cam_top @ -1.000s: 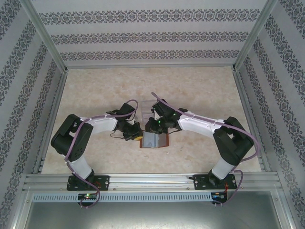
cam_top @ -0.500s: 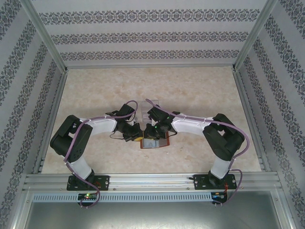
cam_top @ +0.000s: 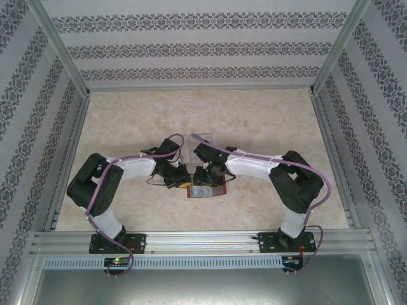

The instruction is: Take the credit cards out of the card holder

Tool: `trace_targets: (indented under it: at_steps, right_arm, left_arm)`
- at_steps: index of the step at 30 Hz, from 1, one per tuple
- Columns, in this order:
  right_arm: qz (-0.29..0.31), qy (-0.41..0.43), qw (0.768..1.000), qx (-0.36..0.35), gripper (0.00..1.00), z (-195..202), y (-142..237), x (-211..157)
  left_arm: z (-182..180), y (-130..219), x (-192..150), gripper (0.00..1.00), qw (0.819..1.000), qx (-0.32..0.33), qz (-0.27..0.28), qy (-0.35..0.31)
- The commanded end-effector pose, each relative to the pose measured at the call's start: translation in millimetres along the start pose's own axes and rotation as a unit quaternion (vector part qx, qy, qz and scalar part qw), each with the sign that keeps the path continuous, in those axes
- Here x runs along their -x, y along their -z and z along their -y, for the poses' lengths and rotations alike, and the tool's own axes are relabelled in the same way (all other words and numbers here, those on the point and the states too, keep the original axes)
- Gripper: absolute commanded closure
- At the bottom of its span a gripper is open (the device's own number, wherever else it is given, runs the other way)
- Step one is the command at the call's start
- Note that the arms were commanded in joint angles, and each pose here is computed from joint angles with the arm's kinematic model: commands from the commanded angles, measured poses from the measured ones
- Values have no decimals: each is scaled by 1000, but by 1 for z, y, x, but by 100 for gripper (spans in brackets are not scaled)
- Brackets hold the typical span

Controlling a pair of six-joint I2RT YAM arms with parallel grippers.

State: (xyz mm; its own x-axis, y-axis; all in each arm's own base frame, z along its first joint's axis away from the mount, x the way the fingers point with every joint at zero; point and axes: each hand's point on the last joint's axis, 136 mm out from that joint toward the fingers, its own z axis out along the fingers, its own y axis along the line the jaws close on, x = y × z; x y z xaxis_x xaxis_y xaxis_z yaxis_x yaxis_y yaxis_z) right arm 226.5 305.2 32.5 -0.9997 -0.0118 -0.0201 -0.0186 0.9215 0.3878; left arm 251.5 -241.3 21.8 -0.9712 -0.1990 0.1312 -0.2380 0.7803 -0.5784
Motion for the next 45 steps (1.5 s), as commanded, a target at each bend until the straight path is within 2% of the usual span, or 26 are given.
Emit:
trace_targets:
  at_steps: [1, 8, 19, 24, 27, 30, 37, 45]
  right_arm:
    - [2, 10, 999, -50, 64, 13, 6, -4]
    - [11, 16, 997, -81, 62, 20, 13, -3]
    - [16, 24, 993, -117, 50, 27, 22, -3]
    - [26, 28, 990, -133, 49, 31, 32, -1]
    - [27, 29, 990, -136, 53, 32, 35, -1]
    - [25, 30, 991, -130, 62, 31, 35, -3]
    - [33, 32, 995, -91, 93, 18, 37, -1]
    - [25, 34, 989, -139, 97, 45, 36, -3]
  left_arm:
    - [-3, -5, -8, 90, 1000, 4, -13, 2]
    - [-3, -5, -8, 90, 1000, 4, -14, 1]
    - [-1, -6, -7, 90, 1000, 3, -15, 0]
    - [1, -6, -6, 90, 1000, 2, -16, -2]
    - [1, -6, -6, 90, 1000, 2, -16, -3]
    - [1, -5, -5, 90, 1000, 3, -16, -3]
    - [1, -5, -6, 90, 1000, 4, -17, -3]
    - [-14, -9, -6, 89, 999, 36, -21, -5]
